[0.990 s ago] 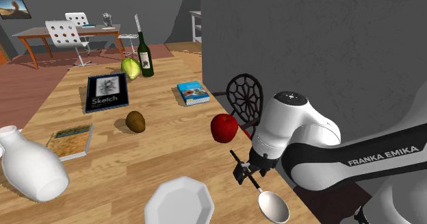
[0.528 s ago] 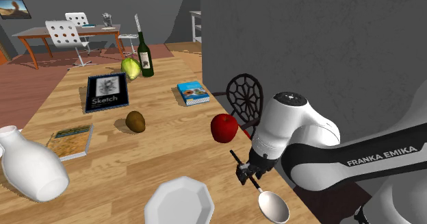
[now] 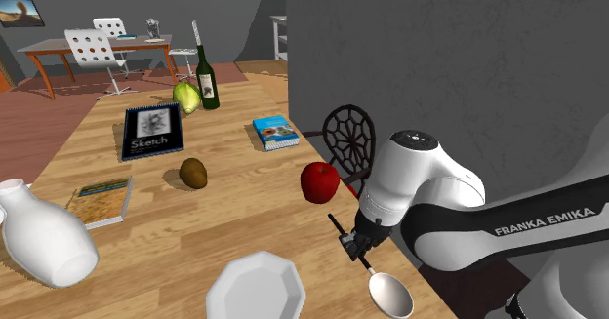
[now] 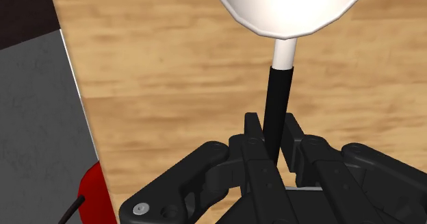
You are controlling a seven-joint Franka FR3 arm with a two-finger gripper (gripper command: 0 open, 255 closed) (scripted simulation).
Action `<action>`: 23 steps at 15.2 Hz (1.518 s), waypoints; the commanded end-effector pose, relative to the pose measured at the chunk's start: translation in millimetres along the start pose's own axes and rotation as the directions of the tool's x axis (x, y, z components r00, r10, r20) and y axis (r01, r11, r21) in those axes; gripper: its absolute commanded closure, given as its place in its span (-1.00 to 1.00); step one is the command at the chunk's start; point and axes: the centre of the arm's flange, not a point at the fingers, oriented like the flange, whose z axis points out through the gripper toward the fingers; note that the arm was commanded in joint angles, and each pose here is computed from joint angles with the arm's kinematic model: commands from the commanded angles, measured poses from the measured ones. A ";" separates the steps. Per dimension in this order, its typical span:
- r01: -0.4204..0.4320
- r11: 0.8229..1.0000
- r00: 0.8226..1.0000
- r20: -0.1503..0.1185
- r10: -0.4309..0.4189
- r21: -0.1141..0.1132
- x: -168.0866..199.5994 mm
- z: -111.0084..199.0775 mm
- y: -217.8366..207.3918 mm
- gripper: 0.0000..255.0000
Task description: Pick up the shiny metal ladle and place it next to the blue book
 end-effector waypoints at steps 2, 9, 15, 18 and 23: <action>0.002 1.000 1.000 0.003 -0.002 -0.001 -0.4 -4.3 -0.8 1.00; 0.002 1.000 1.000 0.003 -0.002 -0.001 3.8 -40.8 -4.4 1.00; 0.002 1.000 1.000 0.003 -0.002 -0.001 7.4 -72.1 -7.4 1.00; 0.002 1.000 1.000 0.003 -0.002 -0.001 9.2 -87.8 -9.0 1.00; 0.002 1.000 1.000 0.003 -0.002 -0.001 24.6 -106.8 -11.7 1.00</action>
